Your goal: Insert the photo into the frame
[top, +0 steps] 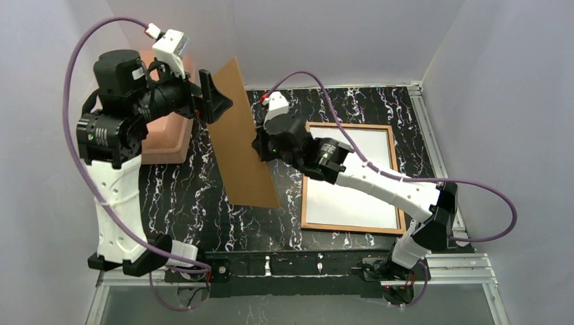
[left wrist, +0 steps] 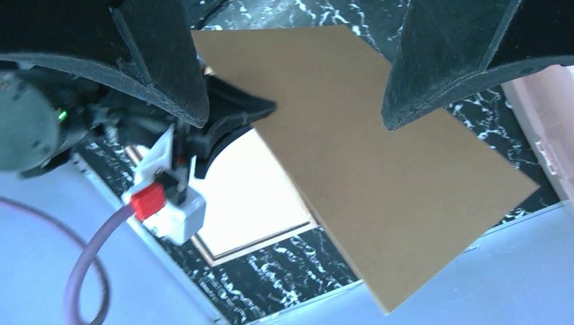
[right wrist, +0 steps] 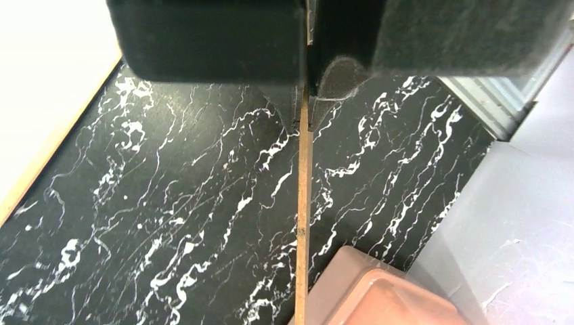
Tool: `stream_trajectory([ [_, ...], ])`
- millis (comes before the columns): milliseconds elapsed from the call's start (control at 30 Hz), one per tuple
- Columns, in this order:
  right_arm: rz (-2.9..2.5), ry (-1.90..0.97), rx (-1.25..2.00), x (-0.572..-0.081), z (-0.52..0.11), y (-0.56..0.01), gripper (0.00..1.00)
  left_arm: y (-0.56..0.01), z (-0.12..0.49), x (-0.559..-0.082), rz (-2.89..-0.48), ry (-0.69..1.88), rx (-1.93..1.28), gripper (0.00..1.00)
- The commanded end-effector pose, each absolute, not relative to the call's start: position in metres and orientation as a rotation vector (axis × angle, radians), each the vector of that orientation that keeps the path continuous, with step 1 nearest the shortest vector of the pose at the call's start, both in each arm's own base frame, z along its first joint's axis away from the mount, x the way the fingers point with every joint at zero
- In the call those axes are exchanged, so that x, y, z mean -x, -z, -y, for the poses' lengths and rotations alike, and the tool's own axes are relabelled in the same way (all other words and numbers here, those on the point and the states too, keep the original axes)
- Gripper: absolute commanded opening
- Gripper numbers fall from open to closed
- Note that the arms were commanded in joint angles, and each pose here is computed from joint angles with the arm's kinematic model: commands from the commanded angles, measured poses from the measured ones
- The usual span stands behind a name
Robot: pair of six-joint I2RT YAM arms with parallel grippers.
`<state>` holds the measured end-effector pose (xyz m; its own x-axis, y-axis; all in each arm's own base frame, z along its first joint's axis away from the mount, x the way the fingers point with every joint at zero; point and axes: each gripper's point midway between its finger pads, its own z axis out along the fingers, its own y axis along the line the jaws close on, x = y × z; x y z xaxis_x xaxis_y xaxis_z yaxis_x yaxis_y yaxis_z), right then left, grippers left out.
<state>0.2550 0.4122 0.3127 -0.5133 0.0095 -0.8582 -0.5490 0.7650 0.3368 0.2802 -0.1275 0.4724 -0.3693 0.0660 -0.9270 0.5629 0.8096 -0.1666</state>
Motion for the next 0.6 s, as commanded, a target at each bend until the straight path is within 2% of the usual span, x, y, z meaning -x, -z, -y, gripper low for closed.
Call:
stream_trajectory([
  [0, -1.798, -0.496, 0.346, -0.271, -0.404, -0.355, 0.01, -0.470, 0.139, -0.266, -1.944, 0.713, -0.379, 0.99],
  [333, -1.566, -0.394, 0.268, -0.243, -0.423, -0.412, 0.01, -0.481, 0.124, -0.262, -1.899, 0.617, -0.318, 0.98],
  [567, -1.517, -0.322, 0.266, -0.229, -0.443, -0.420, 0.01, -0.462, 0.129, -0.262, -1.936, 0.667, -0.294, 0.96],
])
